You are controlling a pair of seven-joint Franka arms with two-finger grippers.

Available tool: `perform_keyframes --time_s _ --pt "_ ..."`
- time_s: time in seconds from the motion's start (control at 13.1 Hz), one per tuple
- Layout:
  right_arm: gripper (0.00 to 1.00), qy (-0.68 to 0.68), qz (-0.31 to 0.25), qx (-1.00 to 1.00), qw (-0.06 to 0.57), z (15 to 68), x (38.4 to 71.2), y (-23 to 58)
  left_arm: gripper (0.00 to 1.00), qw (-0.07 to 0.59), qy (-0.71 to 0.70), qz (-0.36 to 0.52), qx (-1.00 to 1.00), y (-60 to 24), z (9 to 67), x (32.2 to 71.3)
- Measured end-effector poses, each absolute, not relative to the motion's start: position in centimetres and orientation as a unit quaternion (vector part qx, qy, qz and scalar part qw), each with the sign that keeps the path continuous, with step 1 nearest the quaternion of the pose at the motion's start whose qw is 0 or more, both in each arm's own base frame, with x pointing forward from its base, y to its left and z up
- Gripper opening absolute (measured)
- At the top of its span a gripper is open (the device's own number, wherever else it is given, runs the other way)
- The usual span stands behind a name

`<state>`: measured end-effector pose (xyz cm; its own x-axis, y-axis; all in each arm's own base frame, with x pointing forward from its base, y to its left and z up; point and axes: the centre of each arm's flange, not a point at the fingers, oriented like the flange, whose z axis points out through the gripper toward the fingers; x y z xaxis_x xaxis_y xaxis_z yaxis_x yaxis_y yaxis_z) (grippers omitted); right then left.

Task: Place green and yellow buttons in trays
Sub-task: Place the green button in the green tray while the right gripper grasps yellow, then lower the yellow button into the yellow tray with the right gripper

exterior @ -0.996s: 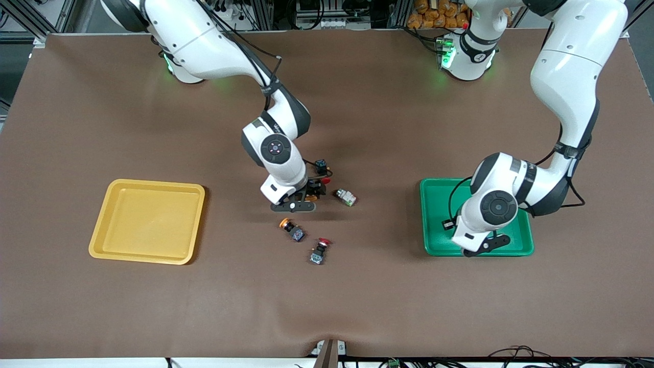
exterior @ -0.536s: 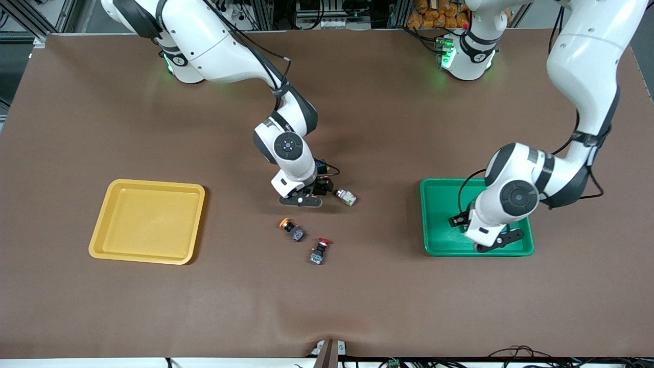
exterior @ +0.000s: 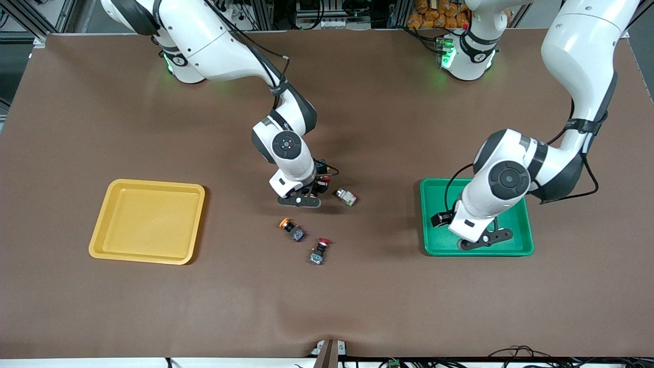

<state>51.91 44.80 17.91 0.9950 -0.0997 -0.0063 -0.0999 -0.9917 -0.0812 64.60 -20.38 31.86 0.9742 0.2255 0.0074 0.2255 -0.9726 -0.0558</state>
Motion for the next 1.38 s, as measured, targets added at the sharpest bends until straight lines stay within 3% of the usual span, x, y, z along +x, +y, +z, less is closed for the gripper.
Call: perform_keyframes --time_s 0.23,0.69,1.0,1.38 --pt "0.33 0.057 -0.002 -0.998 0.032 20.3 53.0 43.8 1.00 0.020 -0.186 0.021 -0.982 -22.7 31.6 63.5" --pt "0.33 0.077 -0.028 -0.996 -0.031 34.6 59.9 31.0 1.00 -0.008 -0.268 0.037 -0.963 -34.3 27.1 59.4" --pt "0.33 -0.039 -0.023 -0.996 -0.078 36.6 64.4 17.4 1.00 -0.026 -0.300 0.039 -0.953 -41.0 23.1 55.9" --pt "0.33 -0.113 -0.016 -0.991 -0.066 36.4 67.0 2.6 1.00 -0.021 -0.338 0.022 -0.941 -43.8 21.6 54.5"
